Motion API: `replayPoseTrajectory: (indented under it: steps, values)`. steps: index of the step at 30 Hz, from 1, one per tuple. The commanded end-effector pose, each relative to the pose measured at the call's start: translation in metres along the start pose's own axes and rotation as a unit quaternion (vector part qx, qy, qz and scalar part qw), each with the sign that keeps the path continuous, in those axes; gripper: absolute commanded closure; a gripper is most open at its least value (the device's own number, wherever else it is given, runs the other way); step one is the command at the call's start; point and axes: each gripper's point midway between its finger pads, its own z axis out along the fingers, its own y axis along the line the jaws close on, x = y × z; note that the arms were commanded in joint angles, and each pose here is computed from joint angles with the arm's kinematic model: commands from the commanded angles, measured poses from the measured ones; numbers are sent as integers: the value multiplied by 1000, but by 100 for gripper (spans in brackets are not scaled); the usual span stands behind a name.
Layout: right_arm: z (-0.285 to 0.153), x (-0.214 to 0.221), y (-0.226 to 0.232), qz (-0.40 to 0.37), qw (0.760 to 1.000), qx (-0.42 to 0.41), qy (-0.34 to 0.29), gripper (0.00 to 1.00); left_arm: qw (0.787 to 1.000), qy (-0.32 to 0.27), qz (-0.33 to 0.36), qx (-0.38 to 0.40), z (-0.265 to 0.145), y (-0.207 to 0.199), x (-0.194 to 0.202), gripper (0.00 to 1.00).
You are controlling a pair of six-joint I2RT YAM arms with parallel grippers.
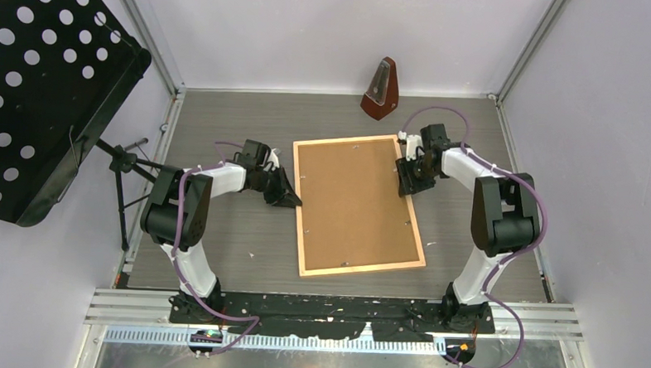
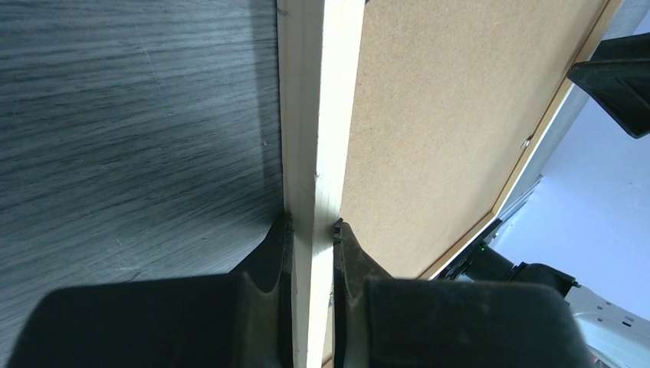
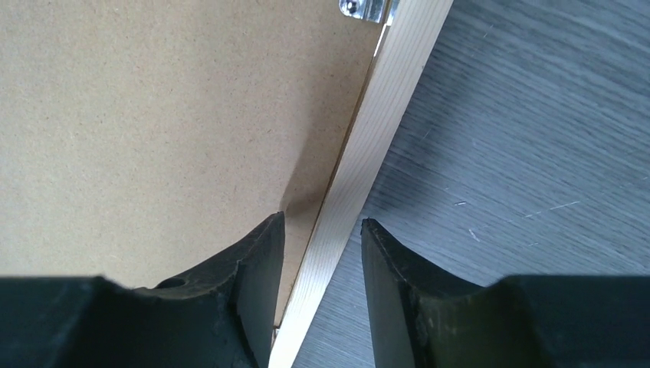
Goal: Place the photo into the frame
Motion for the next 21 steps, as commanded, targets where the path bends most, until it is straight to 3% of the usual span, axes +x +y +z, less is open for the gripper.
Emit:
replayPoseTrajectory:
  steps: [1,6,10,16,21]
  values:
    - [-3,-23,-3,1,1000,-2,-31,53,994,32,-33,-97,15,58,25,88]
    - [0,-22,-5,5,1000,-4,-30,56,995,39,-32,-82,17,54,25,70]
    - [0,-23,-6,7,999,-4,-31,57,996,39,-34,-77,16,53,25,45]
    - [0,-23,-7,10,999,-6,-31,59,996,40,-38,-75,14,51,23,16]
    - [0,-23,-9,11,999,-6,-31,62,996,37,-32,-68,9,42,18,3]
